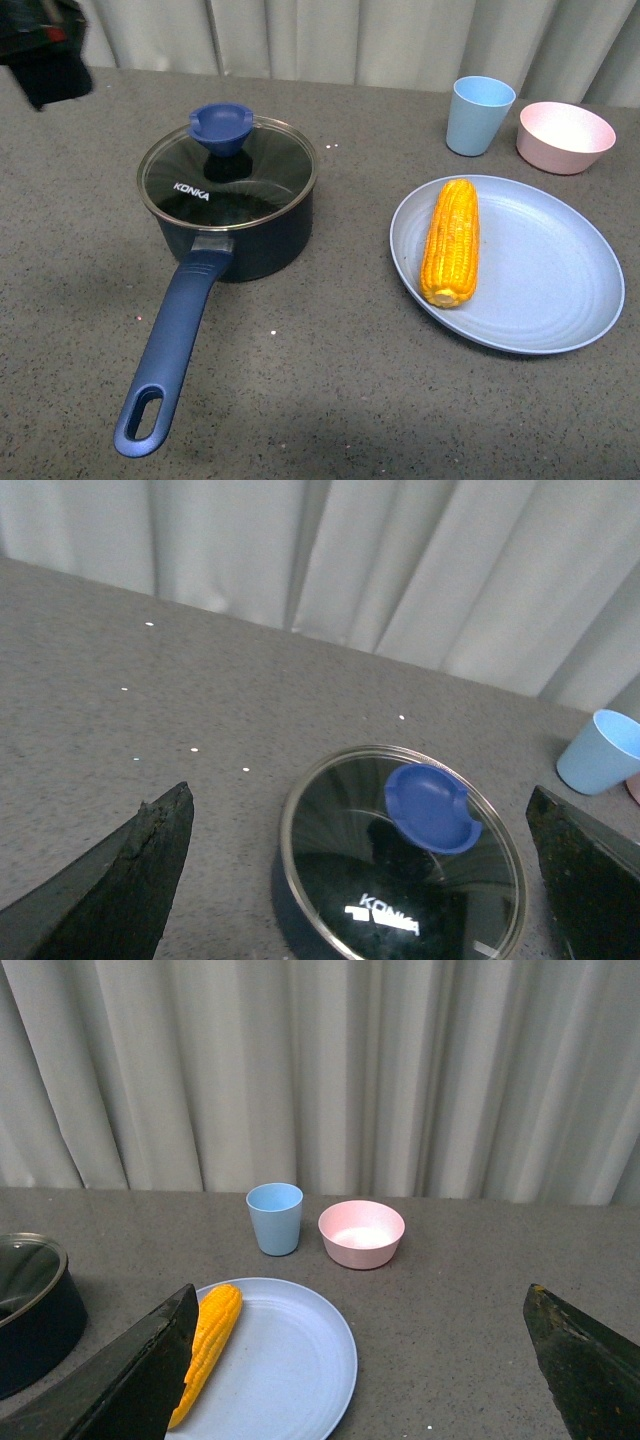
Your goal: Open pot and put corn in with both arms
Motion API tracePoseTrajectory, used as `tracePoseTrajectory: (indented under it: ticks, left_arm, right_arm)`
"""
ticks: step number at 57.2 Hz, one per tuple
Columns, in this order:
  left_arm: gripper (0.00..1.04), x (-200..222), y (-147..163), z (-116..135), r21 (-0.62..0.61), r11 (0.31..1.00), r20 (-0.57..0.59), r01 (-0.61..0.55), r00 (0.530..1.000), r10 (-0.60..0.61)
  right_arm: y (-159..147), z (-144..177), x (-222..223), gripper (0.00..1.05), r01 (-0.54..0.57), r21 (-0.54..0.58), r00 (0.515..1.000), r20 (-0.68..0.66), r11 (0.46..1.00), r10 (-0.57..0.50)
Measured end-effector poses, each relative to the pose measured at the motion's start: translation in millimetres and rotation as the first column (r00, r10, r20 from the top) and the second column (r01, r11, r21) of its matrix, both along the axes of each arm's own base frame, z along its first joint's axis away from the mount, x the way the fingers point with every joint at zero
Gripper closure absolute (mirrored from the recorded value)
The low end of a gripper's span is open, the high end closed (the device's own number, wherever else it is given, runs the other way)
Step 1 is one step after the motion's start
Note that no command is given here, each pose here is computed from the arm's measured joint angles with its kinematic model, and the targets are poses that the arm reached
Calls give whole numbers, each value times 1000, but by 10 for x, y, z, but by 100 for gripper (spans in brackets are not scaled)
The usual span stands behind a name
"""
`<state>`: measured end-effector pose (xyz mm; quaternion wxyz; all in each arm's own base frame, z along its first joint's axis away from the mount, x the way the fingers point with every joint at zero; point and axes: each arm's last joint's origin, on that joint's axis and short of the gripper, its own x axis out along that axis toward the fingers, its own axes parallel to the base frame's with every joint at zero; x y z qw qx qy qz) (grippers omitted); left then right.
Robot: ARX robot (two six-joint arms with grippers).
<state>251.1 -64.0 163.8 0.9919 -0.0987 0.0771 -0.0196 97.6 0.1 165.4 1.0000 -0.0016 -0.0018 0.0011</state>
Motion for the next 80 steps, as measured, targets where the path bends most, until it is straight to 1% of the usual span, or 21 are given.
tracePoseTrajectory:
  ticks: [7,16,23,30,36,48,66,80]
  left_arm:
    - [7,310,-204,-36,1,998,-31,68,997,-68]
    - [7,597,-414,-80,3,994,-40,106,994,-105]
    - [7,715,-547,-186,56,989,-58,140,989,-137]
    - [7,764,-623,-338,80,982,-98,174,981,-166]
    - [7,803,-659,-430,95,977,-120,193,976,-181]
    - [7,899,-698,-549,103,975,-138,195,974,-180]
    - [7,1036,-659,-722,115,976,-165,183,973,-163]
    - [7,1095,-659,-740,113,977,-162,182,973,-163]
  right_arm:
    - [0,0,0,9,0,0,1000,0,1000,0]
    - [0,0,0,9,0,0,1000,0,1000,0]
    - [0,0,0,9,0,0,1000,0,1000,0]
    - [0,0,0,9,0,0,1000,0,1000,0]
    - [0,0,0,9,0,0,1000,0,1000,0]
    - [0,0,0,9,0,0,1000,0,1000,0]
    - [0,0,0,9,0,0,1000,0,1000,0]
    - [0,0,0,9,0,0,1000,0,1000,0]
